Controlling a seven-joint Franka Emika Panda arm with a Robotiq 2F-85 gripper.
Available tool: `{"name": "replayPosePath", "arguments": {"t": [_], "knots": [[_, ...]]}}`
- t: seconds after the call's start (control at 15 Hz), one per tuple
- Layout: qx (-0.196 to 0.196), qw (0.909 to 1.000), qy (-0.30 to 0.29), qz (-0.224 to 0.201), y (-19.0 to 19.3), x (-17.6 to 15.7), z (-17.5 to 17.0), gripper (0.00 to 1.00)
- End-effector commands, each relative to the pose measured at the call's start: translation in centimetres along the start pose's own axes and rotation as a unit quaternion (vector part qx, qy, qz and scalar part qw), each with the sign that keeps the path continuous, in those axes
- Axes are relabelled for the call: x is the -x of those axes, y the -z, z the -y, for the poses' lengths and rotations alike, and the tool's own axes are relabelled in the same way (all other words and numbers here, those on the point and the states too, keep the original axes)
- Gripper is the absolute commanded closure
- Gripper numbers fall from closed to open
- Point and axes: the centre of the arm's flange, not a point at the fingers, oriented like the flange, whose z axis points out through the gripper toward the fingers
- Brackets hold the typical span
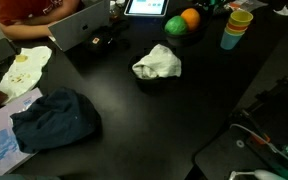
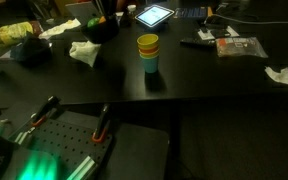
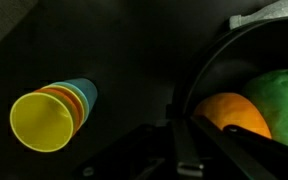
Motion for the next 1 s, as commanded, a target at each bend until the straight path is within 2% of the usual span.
{"name": "replayPosePath", "arguments": {"t": [0.0,0.33,0.67,0.93], "knots": [[0.014,0.9998,0.002,-0.012,-0.2,-0.1,-0.2,0.97],[0.057,0.9971,0.036,-0.035,0.5,-0.1,1.6,0.97],[0.112,0.9856,0.095,-0.084,2.7,0.1,6.0,0.97],[0.145,0.9725,0.149,-0.105,3.0,2.2,9.8,0.97]]}}
